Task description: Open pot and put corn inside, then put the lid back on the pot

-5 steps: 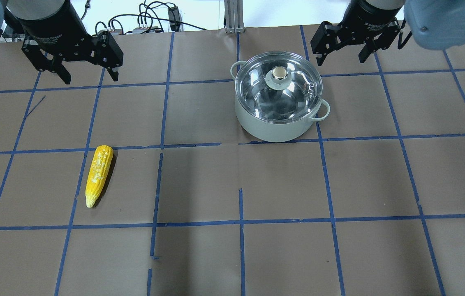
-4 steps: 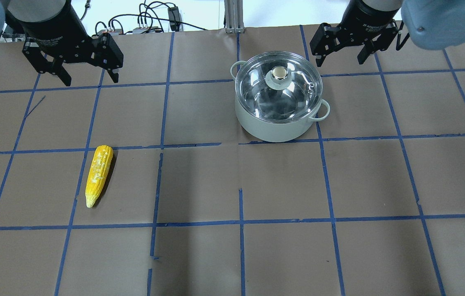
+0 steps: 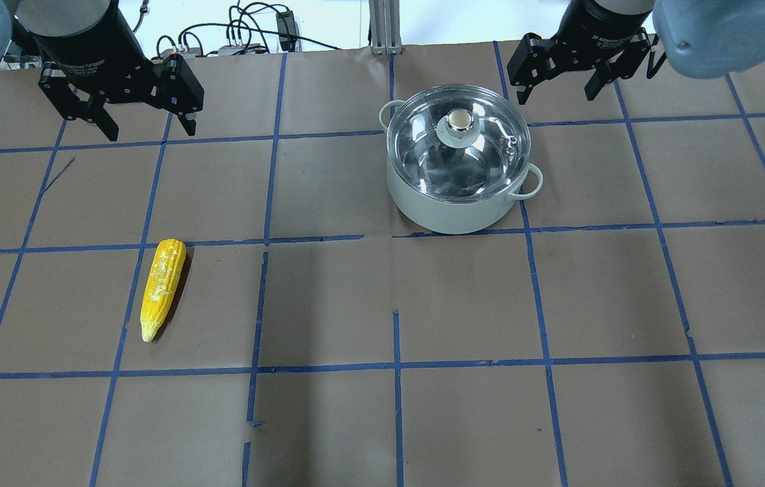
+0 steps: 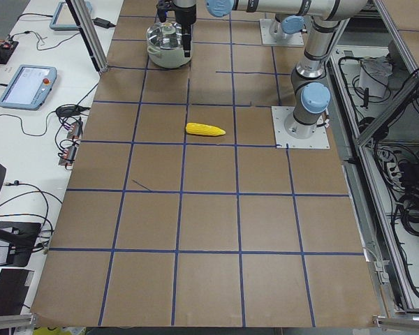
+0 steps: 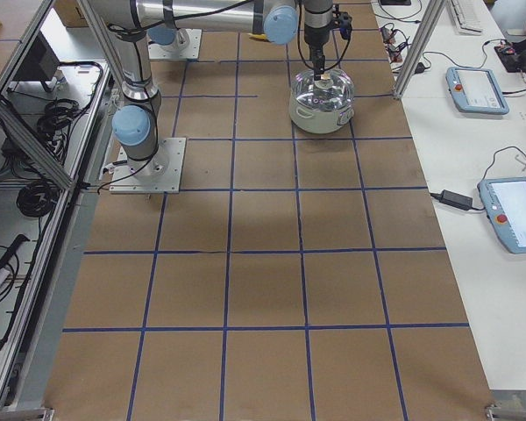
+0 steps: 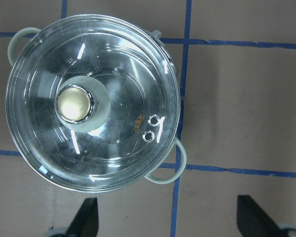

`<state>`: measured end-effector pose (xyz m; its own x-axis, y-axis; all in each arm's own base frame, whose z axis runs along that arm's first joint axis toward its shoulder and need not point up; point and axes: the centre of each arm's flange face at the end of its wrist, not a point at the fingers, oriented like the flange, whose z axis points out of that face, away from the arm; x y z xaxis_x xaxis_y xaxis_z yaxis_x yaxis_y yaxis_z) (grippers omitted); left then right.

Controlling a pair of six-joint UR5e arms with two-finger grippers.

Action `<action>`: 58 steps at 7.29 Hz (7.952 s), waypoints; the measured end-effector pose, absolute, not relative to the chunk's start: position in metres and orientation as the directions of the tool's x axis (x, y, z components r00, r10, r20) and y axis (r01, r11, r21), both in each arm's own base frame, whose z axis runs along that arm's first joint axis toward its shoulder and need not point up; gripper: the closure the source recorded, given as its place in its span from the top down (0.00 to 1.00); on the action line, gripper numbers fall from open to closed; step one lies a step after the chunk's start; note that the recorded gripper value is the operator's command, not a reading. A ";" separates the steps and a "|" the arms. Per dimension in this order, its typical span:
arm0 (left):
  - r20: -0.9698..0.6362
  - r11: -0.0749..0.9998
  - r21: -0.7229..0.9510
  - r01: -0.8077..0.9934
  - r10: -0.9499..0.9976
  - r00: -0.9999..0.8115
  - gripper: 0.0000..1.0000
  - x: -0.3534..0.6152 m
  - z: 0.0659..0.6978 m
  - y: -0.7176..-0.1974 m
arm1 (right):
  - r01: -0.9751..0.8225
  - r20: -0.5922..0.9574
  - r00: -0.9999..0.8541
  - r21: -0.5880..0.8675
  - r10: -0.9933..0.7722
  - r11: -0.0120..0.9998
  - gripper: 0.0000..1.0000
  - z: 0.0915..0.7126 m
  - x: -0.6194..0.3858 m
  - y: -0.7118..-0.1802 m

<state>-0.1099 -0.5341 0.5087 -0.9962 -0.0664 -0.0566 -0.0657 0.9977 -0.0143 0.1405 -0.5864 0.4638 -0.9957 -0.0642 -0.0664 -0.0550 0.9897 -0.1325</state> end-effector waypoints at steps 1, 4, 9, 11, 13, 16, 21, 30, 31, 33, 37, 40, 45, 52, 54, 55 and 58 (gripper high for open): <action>-0.057 0.998 -0.010 -0.063 -0.064 -0.996 1.00 -0.110 0.507 -0.535 | -0.040 -0.060 -0.997 -0.138 -0.049 0.990 1.00 0.457 0.144 -0.599; -0.059 0.998 0.001 -0.058 -0.058 -0.997 1.00 -0.109 0.500 -0.540 | -0.084 -0.034 -0.995 -0.122 -0.089 0.989 1.00 0.428 0.199 -0.623; -0.060 0.998 0.008 -0.057 -0.056 -0.997 1.00 -0.109 0.496 -0.540 | -0.136 0.000 -0.991 -0.103 -0.137 0.985 1.00 0.372 0.235 -0.649; -0.060 0.998 0.010 -0.057 -0.056 -0.997 1.00 -0.109 0.495 -0.540 | -0.141 0.000 -0.990 -0.102 -0.141 0.985 0.98 0.366 0.241 -0.656; -0.061 0.998 0.010 -0.057 -0.056 -0.997 1.00 -0.109 0.495 -0.540 | -0.146 0.001 -0.989 -0.091 -0.146 0.985 0.93 0.356 0.249 -0.658; -0.061 0.998 0.009 -0.057 -0.056 -0.997 1.00 -0.109 0.495 -0.540 | -0.141 0.002 -0.990 -0.084 -0.141 0.986 0.64 0.352 0.255 -0.656; -0.061 0.998 0.009 -0.056 -0.056 -0.997 1.00 -0.109 0.495 -0.540 | -0.146 0.002 -0.989 -0.074 -0.146 0.986 0.37 0.355 0.264 -0.652; -0.039 0.993 0.102 0.051 0.055 -0.998 1.00 -0.047 0.358 -0.558 | -0.122 -0.005 -0.992 -0.019 -0.122 0.992 0.31 0.546 0.114 -0.568; -0.025 0.990 0.118 0.078 0.081 -0.996 1.00 -0.027 0.325 -0.557 | -0.115 -0.009 -0.993 -0.008 -0.115 0.993 0.32 0.541 0.103 -0.550; 0.009 0.984 0.105 0.144 0.144 -0.990 1.00 0.012 0.256 -0.551 | -0.114 -0.003 -0.993 -0.018 -0.114 0.993 0.33 0.517 0.097 -0.530; 0.025 0.975 0.109 0.191 0.190 -0.982 0.36 0.035 0.181 -0.517 | -0.110 0.011 -0.994 -0.055 -0.109 0.992 0.34 0.509 0.096 -0.535; 0.017 0.980 0.120 0.160 0.159 -0.987 0.23 0.031 0.180 -0.514 | -0.107 0.016 -0.994 -0.084 -0.106 0.991 0.34 0.527 0.096 -0.553; 0.041 0.995 0.042 0.090 0.089 -0.995 0.22 -0.096 0.277 -0.560 | -0.111 0.025 -0.994 -0.072 -0.110 0.991 0.34 0.523 0.096 -0.561; 0.137 0.999 -0.032 -0.007 -0.002 -0.991 0.23 -0.378 0.359 -0.667 | -0.105 0.051 -0.993 -0.052 -0.103 0.993 0.33 0.518 0.088 -0.555; 0.141 0.999 -0.040 0.006 0.012 -0.990 0.37 -0.413 0.337 -0.683 | -0.104 0.066 -0.993 -0.052 -0.100 0.993 0.33 0.519 0.086 -0.554; 0.141 0.999 -0.040 0.011 0.017 -0.990 0.99 -0.421 0.327 -0.689 | -0.102 0.070 -0.993 -0.053 -0.098 0.993 0.33 0.520 0.086 -0.554; 0.147 0.998 -0.057 0.027 0.035 -0.989 1.00 -0.426 0.314 -0.696 | -0.100 0.070 -0.993 -0.057 -0.095 0.993 0.33 0.521 0.086 -0.554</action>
<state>-0.4261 -0.6961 0.3137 -0.9885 0.0350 0.1469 0.0269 0.9980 -0.0569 0.0856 -0.5544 0.5205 -0.9930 -0.0955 0.0702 -0.0996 0.9934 -0.0575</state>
